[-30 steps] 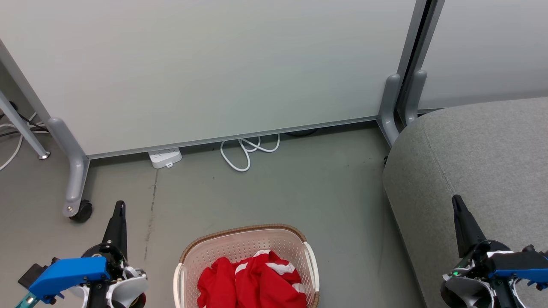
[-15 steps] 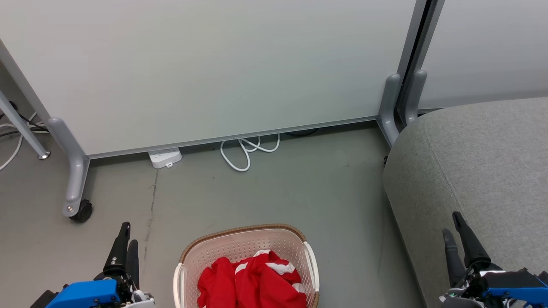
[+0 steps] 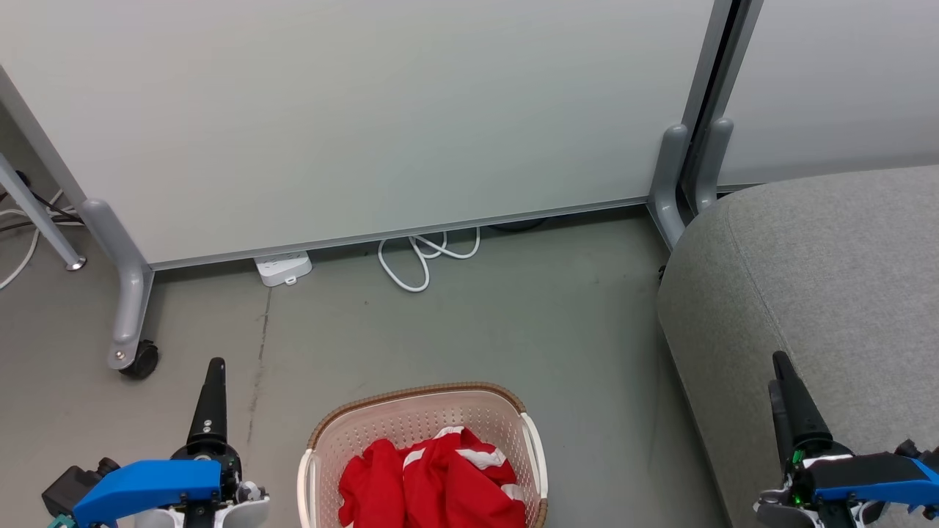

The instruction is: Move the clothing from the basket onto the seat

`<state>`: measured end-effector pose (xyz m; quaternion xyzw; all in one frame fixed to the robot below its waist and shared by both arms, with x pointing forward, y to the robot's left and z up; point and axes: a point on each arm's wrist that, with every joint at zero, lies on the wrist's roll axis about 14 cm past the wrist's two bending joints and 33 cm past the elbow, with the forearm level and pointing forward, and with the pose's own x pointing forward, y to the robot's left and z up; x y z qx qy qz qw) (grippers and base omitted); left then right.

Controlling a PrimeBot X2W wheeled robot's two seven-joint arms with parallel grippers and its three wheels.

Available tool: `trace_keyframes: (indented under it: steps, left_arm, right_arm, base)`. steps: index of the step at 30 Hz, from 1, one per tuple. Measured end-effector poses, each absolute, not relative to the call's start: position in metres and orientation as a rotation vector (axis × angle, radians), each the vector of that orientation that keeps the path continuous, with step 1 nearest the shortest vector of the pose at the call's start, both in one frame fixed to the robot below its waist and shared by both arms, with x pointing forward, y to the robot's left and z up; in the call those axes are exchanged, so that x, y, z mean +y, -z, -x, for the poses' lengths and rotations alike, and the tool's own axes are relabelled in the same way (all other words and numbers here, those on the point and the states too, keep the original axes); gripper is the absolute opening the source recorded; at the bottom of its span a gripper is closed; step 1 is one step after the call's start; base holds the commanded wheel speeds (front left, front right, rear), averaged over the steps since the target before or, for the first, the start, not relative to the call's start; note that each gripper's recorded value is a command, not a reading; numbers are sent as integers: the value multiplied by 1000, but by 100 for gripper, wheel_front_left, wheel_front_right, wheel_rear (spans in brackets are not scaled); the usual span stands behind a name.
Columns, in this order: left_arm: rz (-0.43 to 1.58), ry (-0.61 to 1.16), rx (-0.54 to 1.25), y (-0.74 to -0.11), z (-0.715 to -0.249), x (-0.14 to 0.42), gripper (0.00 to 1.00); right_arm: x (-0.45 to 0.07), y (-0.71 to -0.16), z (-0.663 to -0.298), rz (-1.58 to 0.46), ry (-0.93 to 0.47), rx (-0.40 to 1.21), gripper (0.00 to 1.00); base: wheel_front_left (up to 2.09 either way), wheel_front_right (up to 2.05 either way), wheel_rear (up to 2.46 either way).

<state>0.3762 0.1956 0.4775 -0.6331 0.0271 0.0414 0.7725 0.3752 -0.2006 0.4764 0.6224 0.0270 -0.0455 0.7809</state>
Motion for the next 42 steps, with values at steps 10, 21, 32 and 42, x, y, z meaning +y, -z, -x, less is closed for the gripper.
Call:
trace_keyframes:
  steps: [10,21,32,42]
  left_arm:
    - [1159,-58,56,-488,-382,187,100]
    - [927,-16,61,-494,-385,173,100]
    - [758,5,49,-497,-385,166,100]
    - [633,29,23,-502,-386,161,100]
  right_arm:
    - [-195,-485,-379,-1152,67,46,100]
    - [-184,-490,-381,-961,27,44,100]
    - [-179,-494,-384,-800,0,29,100]
    - [-174,-494,-384,-679,-19,23,100]
  base:
    - [0,0,0]
    - [0,0,0]
    - [0,0,0]
    - [0,0,0]
